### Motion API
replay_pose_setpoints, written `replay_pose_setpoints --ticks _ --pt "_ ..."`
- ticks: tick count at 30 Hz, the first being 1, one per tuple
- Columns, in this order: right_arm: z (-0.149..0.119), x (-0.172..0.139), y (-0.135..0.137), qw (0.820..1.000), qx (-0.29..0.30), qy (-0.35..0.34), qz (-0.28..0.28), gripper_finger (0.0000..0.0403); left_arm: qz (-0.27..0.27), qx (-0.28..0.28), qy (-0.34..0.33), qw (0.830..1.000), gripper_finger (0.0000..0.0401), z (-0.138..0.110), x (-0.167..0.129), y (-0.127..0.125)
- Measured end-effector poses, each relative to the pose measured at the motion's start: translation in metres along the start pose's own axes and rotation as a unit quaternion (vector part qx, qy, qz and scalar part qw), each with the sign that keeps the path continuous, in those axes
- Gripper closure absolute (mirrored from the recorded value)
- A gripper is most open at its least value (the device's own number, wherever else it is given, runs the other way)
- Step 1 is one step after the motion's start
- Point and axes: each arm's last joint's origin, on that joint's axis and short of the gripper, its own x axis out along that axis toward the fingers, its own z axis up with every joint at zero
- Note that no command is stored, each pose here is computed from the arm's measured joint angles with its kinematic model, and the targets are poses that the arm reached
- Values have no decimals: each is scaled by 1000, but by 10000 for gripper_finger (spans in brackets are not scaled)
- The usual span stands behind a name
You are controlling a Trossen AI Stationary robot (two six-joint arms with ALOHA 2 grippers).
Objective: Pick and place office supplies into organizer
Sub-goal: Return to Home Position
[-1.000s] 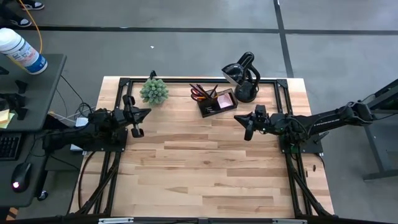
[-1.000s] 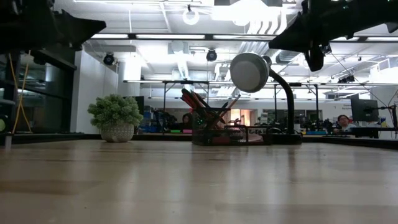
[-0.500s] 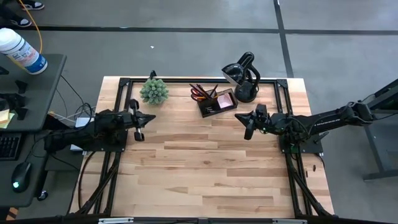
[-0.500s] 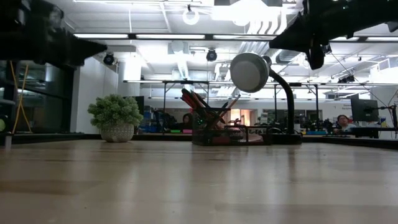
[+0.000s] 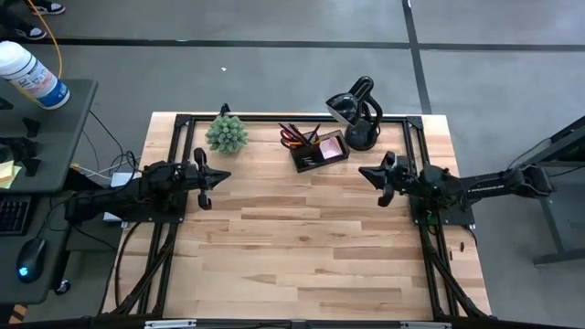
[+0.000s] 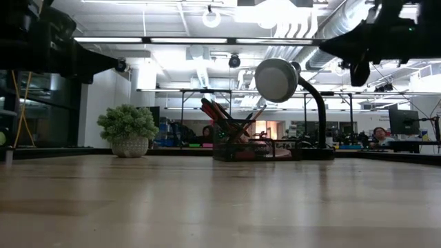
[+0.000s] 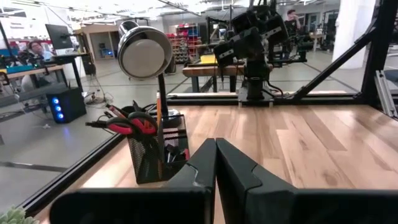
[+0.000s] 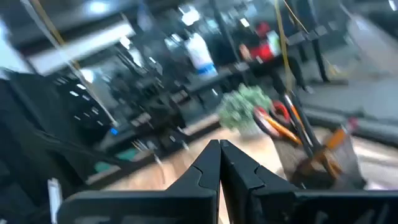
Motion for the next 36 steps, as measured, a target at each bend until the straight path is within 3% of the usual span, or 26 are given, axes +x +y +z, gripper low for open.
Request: replay_pose_setpoints --ticks 4,10,13,22,36 --pt "-6 -7 -7 998 -25 -42 27 403 1 0 0 1000 401 0 0 0" --pt "19 -14 1 981 -78 -153 91 403 1 1 0 1000 401 0 0 0" --pt "24 -21 2 974 -90 -176 111 403 1 1 0 1000 400 0 0 0" --pt "13 -32 -3 981 -112 -99 127 403 1 1 0 1000 400 0 0 0" --pt "-9 -40 -9 977 -127 28 170 403 0 0 -1 1000 400 0 0 0"
